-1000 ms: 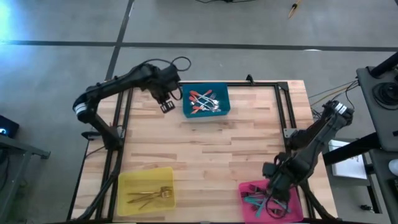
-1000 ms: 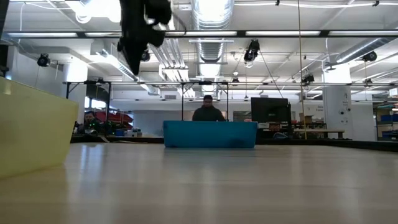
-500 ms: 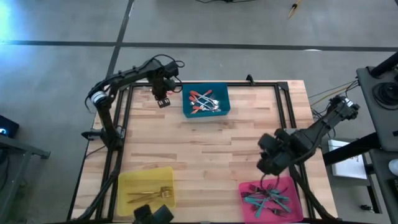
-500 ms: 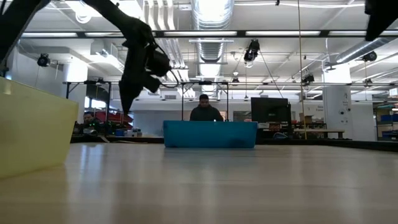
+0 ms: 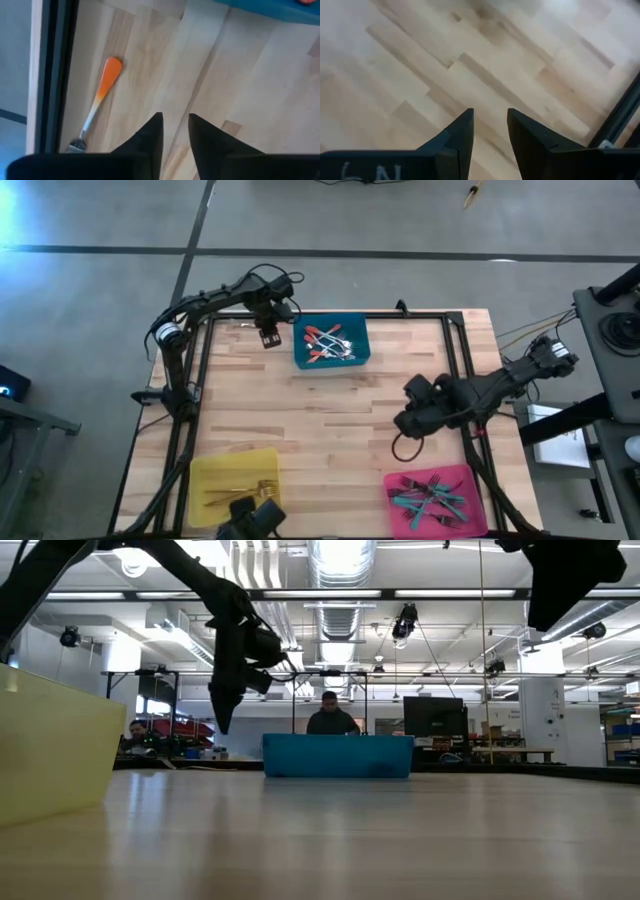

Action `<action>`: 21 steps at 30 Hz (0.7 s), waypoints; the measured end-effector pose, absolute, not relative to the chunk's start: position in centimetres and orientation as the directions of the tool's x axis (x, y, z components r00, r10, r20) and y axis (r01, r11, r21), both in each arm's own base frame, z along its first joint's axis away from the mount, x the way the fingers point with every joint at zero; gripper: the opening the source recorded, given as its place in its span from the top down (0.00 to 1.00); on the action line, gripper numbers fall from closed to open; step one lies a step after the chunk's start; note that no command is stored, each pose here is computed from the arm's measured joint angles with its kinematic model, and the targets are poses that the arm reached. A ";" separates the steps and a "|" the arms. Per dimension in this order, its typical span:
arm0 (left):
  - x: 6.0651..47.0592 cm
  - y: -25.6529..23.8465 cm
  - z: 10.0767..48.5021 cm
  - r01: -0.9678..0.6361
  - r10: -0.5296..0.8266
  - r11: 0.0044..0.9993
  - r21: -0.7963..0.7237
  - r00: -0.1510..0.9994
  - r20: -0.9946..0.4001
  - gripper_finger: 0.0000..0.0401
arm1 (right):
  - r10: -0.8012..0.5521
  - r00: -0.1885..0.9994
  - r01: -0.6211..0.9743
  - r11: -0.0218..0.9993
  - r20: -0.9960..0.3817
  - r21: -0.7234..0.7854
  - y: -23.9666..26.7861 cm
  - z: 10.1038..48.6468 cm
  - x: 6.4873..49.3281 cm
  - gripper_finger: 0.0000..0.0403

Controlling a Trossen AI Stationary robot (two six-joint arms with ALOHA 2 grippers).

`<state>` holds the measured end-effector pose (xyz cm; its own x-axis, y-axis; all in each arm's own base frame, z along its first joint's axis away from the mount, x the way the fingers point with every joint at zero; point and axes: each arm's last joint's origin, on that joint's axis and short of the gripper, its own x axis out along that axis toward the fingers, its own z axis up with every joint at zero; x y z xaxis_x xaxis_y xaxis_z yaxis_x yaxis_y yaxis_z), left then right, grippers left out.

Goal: Sort silverware by color (type)
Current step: Put the orange fork into the blue bin

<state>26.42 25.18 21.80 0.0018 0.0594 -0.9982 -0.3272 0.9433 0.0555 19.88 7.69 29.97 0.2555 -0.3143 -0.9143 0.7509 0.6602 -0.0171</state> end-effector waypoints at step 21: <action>23.4 29.7 20.0 -0.011 0.147 0.989 0.148 -0.052 -0.988 0.75 | -0.389 0.205 0.717 0.684 -0.898 -0.132 7.9 28.5 21.4 0.72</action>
<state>23.44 29.70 20.00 -0.0518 0.1470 -0.9878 -0.0113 0.9890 0.1478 21.44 7.86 28.45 0.2053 -0.3888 -0.8981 0.7175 0.6839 -0.1321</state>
